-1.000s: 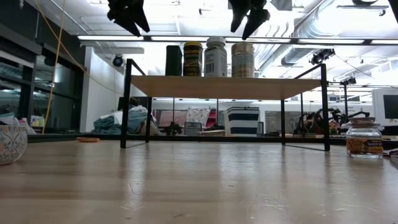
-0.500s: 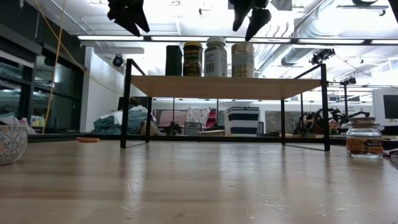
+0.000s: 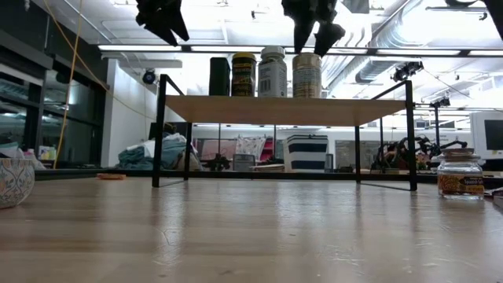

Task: Shelf spices
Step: Remove the gold seasoning bottle from the shelf

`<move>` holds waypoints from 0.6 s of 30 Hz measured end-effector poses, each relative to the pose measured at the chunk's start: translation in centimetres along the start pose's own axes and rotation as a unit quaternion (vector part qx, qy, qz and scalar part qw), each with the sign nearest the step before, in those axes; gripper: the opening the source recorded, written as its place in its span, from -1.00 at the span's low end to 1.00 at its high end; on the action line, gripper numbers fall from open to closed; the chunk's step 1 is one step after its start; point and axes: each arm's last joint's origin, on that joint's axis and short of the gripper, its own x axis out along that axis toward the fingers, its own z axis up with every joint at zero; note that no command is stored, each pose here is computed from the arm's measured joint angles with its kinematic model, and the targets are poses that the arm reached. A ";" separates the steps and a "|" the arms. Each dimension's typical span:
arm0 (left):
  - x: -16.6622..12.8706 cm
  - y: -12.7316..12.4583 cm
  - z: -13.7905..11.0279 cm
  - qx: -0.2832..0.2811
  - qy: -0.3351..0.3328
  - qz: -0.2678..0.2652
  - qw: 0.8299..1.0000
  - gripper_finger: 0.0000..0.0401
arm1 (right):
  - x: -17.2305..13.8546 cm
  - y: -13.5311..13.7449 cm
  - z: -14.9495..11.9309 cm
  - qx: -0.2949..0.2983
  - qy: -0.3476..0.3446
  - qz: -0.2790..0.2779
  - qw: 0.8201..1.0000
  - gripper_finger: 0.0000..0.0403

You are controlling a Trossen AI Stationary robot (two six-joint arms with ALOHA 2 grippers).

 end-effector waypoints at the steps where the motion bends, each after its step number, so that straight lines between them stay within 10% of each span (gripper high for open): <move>1: 0.0 0.0 0.0 0.000 0.000 0.000 1.000 0.65 | 0.3 0.0 0.1 -0.005 0.005 -0.001 1.000 0.82; 18: 0.0 0.0 0.0 -0.008 0.000 0.000 1.000 0.65 | 3.1 0.1 1.0 -0.002 0.039 -0.022 0.999 0.82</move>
